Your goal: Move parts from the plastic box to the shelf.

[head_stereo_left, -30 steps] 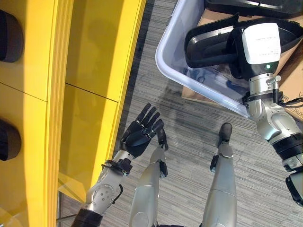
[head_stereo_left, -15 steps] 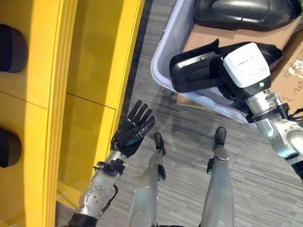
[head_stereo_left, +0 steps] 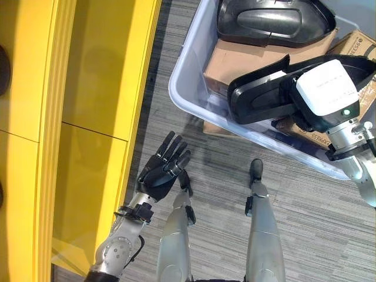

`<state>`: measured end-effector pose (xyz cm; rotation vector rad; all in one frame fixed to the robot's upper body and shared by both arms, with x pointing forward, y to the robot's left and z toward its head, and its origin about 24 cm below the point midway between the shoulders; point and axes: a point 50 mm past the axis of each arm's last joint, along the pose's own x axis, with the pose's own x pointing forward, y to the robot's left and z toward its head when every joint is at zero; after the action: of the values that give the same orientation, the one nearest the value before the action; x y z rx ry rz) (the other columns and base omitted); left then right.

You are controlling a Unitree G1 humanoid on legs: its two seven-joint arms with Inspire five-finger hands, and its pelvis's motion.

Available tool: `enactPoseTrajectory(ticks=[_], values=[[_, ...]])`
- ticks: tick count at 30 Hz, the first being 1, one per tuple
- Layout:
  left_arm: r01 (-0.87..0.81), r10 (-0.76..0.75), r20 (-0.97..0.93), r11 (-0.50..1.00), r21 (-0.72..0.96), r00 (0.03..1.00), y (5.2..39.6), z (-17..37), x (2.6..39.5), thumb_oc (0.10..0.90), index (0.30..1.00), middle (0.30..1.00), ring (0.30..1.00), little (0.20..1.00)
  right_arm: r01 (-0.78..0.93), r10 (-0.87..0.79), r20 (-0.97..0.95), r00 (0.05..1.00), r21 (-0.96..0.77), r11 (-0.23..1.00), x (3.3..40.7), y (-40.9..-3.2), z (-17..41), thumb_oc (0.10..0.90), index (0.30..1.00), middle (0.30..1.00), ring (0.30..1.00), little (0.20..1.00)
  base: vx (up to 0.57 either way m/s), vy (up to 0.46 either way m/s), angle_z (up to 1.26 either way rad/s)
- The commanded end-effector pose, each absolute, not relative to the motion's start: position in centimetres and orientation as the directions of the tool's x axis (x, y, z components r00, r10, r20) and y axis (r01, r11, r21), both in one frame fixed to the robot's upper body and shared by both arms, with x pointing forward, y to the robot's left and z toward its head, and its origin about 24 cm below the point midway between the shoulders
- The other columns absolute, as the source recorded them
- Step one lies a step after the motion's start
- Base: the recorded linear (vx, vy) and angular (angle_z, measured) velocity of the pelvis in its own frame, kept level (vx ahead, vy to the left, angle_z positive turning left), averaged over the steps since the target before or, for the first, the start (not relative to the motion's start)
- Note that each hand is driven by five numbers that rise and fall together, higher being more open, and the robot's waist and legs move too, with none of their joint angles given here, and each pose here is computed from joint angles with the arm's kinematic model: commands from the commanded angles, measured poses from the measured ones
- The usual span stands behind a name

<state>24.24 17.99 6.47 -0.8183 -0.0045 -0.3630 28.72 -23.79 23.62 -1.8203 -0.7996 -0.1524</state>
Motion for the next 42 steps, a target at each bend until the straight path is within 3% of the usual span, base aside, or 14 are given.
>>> enactPoseTrajectory(ticks=[1, 11, 24, 42], values=[[0.434, -0.338, 0.276, 0.626, -0.648, 0.9, 18.9, 9.2, 23.5, 0.9, 1.0, 1.0, 1.0, 1.0, 0.814, 0.603, 0.619, 0.503, -0.574, -0.09, 26.1, -20.5, 29.8, 0.4, 0.3, 0.3, 0.3, 0.3, 0.0, -0.13, -0.01], [0.411, -0.354, 0.217, 0.693, -0.592, 0.91, 20.3, 8.4, 23.3, 0.9, 1.0, 1.0, 1.0, 1.0, 0.787, 0.657, 0.457, 0.599, -0.49, -0.376, 27.2, -21.9, 33.1, 0.4, 0.3, 0.3, 0.3, 0.3, 0.03, -0.224, 0.01], [0.38, -0.356, 0.145, 0.781, -0.496, 0.923, 22.8, 7.9, 23.4, 0.9, 1.0, 1.0, 1.0, 1.0, 0.741, 0.629, 0.424, 0.652, -0.535, -0.407, 29.0, -23.8, 34.3, 0.4, 0.3, 0.3, 0.3, 0.3, 0.03, -0.273, 0.06], [0.382, -0.366, 0.124, 0.812, -0.441, 0.922, 24.6, 8.8, 24.8, 0.9, 1.0, 1.0, 1.0, 1.0, 0.746, 0.677, 0.359, 0.643, -0.493, -0.447, 32.3, -21.6, 31.7, 0.4, 0.3, 0.3, 0.3, 0.3, 0.03, -0.099, 0.06]])
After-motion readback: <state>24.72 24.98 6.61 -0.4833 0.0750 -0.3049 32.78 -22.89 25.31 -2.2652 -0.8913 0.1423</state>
